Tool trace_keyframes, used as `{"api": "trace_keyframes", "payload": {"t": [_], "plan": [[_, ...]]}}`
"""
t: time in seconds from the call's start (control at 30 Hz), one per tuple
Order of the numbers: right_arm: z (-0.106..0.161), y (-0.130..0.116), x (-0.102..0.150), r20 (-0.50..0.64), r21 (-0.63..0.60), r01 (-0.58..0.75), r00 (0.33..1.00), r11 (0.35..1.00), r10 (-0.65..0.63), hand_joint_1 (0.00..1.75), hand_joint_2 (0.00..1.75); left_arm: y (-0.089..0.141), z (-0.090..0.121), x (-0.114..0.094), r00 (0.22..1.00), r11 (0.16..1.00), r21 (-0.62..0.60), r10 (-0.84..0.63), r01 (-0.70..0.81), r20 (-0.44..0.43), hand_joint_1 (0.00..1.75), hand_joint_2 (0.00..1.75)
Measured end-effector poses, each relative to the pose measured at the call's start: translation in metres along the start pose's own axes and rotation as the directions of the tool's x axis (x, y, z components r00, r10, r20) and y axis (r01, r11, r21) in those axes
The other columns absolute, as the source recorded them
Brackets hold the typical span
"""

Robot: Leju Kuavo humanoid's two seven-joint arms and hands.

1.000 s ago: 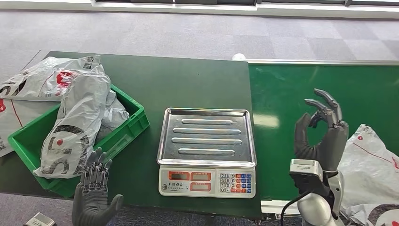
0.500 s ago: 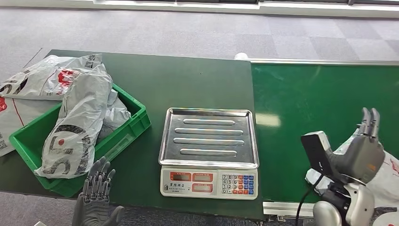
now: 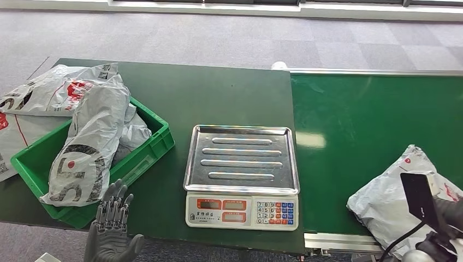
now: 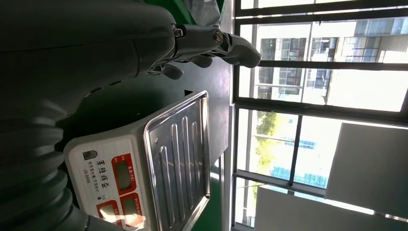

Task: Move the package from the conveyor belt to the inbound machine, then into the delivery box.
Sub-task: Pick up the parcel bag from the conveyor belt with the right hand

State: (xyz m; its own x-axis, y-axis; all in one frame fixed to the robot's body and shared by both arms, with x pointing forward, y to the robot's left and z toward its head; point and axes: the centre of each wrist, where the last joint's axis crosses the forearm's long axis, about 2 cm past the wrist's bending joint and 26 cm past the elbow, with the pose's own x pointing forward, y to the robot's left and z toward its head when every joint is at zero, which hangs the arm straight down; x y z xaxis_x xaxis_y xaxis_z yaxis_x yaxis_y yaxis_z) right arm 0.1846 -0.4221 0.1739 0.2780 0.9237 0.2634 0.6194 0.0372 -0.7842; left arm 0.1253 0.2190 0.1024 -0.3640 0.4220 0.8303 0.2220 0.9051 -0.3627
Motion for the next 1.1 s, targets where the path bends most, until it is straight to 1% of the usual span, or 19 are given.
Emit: {"api": "trace_keyframes", "payload": {"t": [0.43, 0.5, 0.53, 0.57, 0.6, 0.63, 0.67, 0.73, 0.8, 0.83, 0.93, 1.0, 1.1], "plan": [[0.000, -0.001, -0.004, -0.002, -0.014, -0.016, 1.000, 1.000, 0.016, 0.00, 1.75, 0.000, 0.000, 0.000, 1.000, 1.000, 0.008, -0.002, 0.002, 0.001, 0.00, 1.75], [0.001, -0.002, -0.005, -0.016, -0.009, -0.029, 0.999, 1.000, 0.029, 0.00, 1.75, 0.000, 0.000, 0.001, 1.000, 1.000, 0.009, -0.004, 0.004, 0.000, 0.00, 1.75], [0.001, -0.002, -0.006, -0.036, 0.020, -0.036, 0.999, 0.999, 0.036, 0.00, 1.75, -0.001, 0.000, 0.001, 1.000, 1.000, 0.008, -0.003, 0.003, -0.001, 0.00, 1.75], [0.002, -0.001, -0.009, -0.065, 0.078, -0.037, 0.997, 0.996, 0.042, 0.00, 1.75, -0.001, 0.000, 0.002, 1.000, 1.000, 0.006, -0.002, 0.002, -0.002, 0.00, 1.75], [0.003, 0.000, -0.012, -0.099, 0.162, -0.030, 0.994, 0.986, 0.046, 0.00, 1.75, 0.000, 0.000, 0.003, 1.000, 1.000, 0.004, -0.001, 0.001, -0.003, 0.00, 1.75], [0.004, 0.004, -0.015, -0.135, 0.265, -0.007, 0.990, 0.964, 0.044, 0.00, 1.75, 0.001, 0.000, 0.004, 1.000, 1.000, 0.002, -0.001, 0.001, -0.005, 0.00, 1.75], [0.005, 0.008, -0.020, -0.168, 0.376, 0.028, 0.985, 0.926, 0.039, 0.00, 1.75, 0.002, 0.000, 0.005, 1.000, 1.000, 0.001, -0.001, 0.001, -0.005, 0.00, 1.75], [0.006, 0.023, -0.030, -0.220, 0.575, 0.109, 0.975, 0.811, 0.025, 0.00, 1.75, 0.005, 0.000, 0.006, 1.000, 1.000, 0.001, 0.002, -0.002, -0.004, 0.00, 1.75], [0.003, 0.046, -0.043, -0.254, 0.703, 0.160, 0.967, 0.693, 0.034, 0.00, 1.75, 0.009, -0.001, 0.007, 1.000, 1.000, 0.001, 0.002, -0.002, 0.002, 0.00, 1.75], [-0.001, 0.059, -0.051, -0.267, 0.749, 0.172, 0.962, 0.640, 0.054, 0.00, 1.75, 0.011, -0.001, 0.007, 1.000, 1.000, 0.004, 0.000, 0.000, 0.006, 0.00, 1.75], [-0.013, 0.099, -0.070, -0.291, 0.841, 0.183, 0.946, 0.508, 0.141, 0.00, 1.75, 0.018, 0.000, 0.007, 1.000, 0.999, 0.033, -0.019, 0.018, 0.016, 0.00, 1.75], [-0.016, 0.121, -0.079, -0.298, 0.872, 0.187, 0.936, 0.452, 0.188, 0.00, 1.75, 0.021, 0.001, 0.006, 0.999, 0.998, 0.050, -0.030, 0.029, 0.016, 0.00, 1.75], [-0.021, 0.139, -0.082, -0.300, 0.895, 0.186, 0.924, 0.405, 0.239, 0.00, 1.75, 0.023, 0.003, 0.006, 0.999, 0.998, 0.051, -0.036, 0.035, 0.006, 0.00, 1.75]]}}
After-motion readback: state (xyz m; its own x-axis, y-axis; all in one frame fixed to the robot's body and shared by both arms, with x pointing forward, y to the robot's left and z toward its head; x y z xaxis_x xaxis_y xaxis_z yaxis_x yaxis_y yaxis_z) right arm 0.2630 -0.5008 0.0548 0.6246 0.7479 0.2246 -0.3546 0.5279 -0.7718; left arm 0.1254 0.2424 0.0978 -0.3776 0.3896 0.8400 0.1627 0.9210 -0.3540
